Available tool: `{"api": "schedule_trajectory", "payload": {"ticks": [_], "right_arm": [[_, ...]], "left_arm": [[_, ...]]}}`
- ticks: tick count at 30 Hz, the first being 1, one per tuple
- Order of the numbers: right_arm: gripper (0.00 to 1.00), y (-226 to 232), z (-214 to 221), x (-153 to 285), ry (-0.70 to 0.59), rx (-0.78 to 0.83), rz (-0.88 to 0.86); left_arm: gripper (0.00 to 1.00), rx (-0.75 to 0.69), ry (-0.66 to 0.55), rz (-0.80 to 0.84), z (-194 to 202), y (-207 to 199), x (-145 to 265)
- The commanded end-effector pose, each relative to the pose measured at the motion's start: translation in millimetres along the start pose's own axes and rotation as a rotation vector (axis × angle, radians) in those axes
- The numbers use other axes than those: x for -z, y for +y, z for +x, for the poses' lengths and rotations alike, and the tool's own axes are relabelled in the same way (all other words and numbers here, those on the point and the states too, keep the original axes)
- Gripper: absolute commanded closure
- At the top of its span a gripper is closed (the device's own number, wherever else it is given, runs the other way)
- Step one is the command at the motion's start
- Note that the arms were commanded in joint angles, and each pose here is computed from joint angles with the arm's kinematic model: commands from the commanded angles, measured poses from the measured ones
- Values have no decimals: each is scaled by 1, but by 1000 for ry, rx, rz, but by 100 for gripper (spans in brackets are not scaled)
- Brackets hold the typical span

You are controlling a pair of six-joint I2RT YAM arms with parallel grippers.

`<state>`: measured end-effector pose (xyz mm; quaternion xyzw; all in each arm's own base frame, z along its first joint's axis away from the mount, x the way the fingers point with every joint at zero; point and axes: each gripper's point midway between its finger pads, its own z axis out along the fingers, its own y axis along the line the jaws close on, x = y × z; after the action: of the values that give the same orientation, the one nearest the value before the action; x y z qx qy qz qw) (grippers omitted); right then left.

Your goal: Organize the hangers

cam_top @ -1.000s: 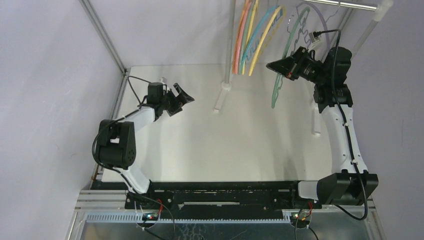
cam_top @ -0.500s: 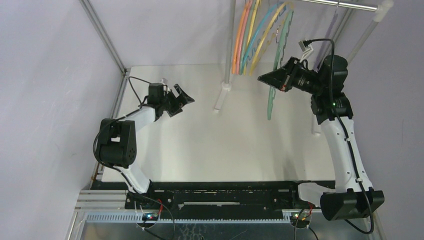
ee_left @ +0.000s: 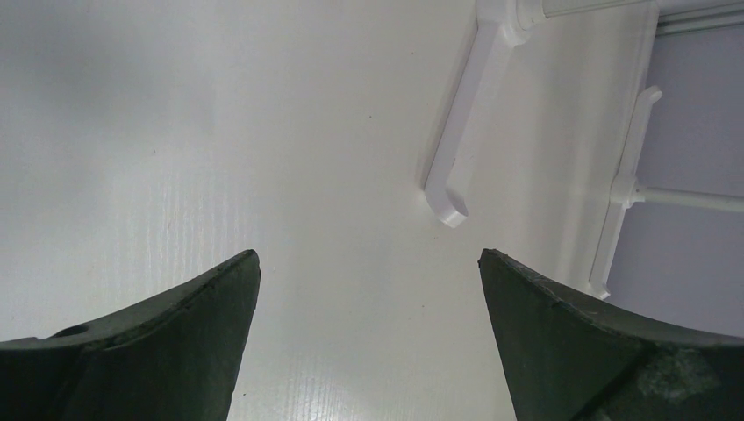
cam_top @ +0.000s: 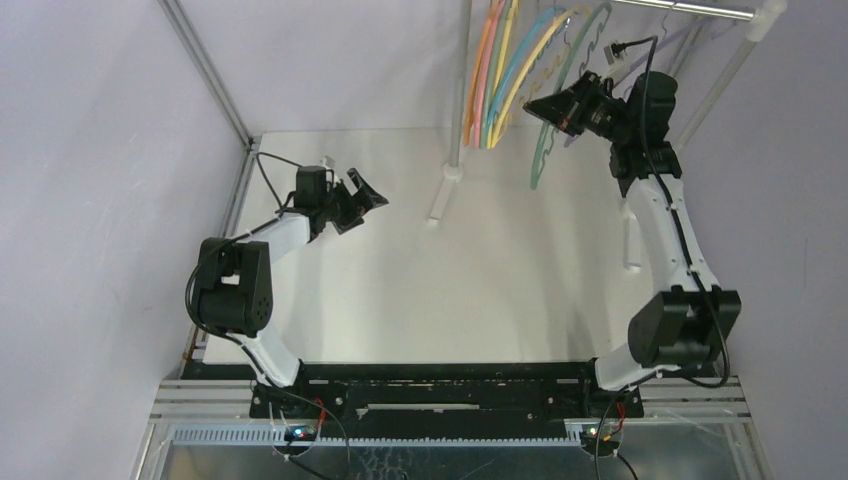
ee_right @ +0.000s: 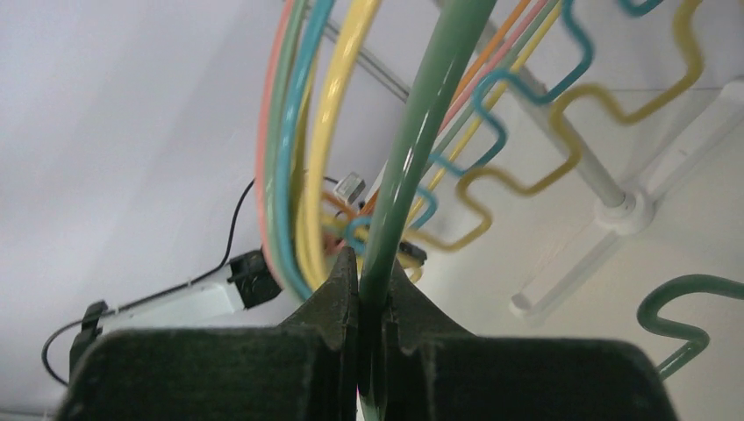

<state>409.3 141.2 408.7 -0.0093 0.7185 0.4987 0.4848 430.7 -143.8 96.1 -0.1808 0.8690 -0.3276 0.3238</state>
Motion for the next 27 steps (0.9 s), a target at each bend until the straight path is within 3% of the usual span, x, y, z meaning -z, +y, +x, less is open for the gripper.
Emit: {"api": "schedule_trajectory", "payload": {"ticks": [1, 17, 27], "right_arm": [[100, 29, -59, -6, -161, 107, -102], [100, 34, -82, -1, -229, 126, -128], [100, -1, -111, -15, -332, -53, -71]], "left_arm": [[1, -40, -41, 36, -12, -12, 11], [0, -22, -29, 21, -11, -3, 1], [0, -30, -29, 18, -14, -4, 1]]}}
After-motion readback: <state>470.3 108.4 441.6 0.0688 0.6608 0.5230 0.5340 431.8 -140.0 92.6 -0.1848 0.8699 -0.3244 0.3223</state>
